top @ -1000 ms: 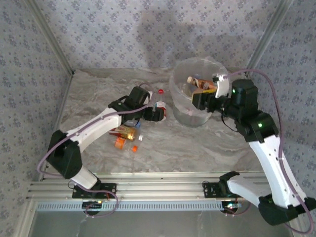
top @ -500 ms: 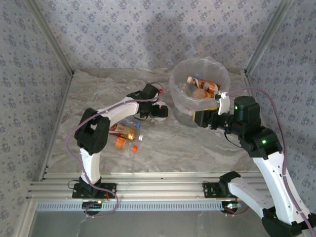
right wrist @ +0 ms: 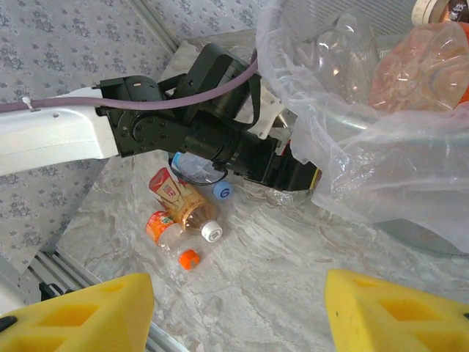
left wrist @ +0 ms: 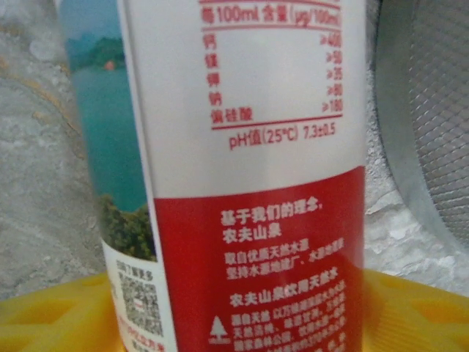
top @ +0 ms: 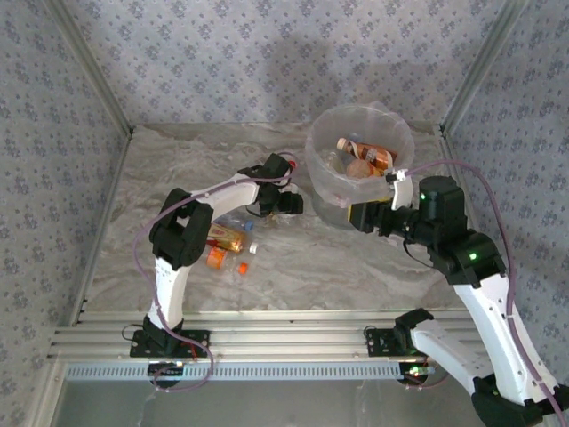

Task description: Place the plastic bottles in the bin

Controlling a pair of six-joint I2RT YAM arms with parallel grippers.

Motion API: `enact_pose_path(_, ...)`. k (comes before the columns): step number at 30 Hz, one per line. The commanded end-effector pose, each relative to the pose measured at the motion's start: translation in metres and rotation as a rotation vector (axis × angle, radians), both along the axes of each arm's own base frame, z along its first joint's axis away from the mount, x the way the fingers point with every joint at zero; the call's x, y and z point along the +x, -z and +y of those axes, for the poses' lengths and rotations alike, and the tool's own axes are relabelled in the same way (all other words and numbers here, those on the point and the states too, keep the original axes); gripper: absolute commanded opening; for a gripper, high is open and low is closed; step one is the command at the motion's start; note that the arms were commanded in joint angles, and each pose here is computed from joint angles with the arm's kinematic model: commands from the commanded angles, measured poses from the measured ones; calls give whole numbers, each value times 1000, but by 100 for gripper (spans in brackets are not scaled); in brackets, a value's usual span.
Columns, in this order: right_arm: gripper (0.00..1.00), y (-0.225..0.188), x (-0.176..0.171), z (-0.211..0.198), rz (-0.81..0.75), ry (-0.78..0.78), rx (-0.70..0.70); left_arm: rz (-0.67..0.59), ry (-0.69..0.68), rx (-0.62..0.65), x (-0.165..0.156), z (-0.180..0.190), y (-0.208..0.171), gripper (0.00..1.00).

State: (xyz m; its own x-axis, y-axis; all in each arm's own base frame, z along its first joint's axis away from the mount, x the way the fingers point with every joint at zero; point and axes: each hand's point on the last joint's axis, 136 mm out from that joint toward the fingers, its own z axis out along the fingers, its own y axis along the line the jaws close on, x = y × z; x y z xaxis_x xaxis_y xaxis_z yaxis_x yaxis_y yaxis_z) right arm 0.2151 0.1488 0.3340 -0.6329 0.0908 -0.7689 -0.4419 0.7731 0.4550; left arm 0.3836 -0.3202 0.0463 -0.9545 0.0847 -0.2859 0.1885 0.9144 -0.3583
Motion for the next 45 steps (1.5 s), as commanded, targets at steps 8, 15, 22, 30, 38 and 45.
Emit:
enact_pose_path(8, 75, -12, 5, 8, -7, 4, 94, -155, 12, -114, -4, 10, -55, 57)
enact_pose_path(15, 83, -22, 18, 24, 12, -5, 216, -282, 81, -230, -35, 21, -108, 56)
enact_pose_path(22, 85, -24, 37, 51, 40, 1, 280, -469, 171, -435, -74, 23, -175, 54)
enact_pose_path(30, 86, -32, 62, 102, 34, -21, 252, -593, 376, -560, -136, 5, -225, 55)
enact_pose_path(38, 89, -34, 75, 133, 24, -39, 200, -639, 463, -601, -168, -2, -246, 57)
enact_pose_path(45, 81, -37, 79, 137, -8, -49, 171, -644, 480, -604, -173, -4, -249, 57)
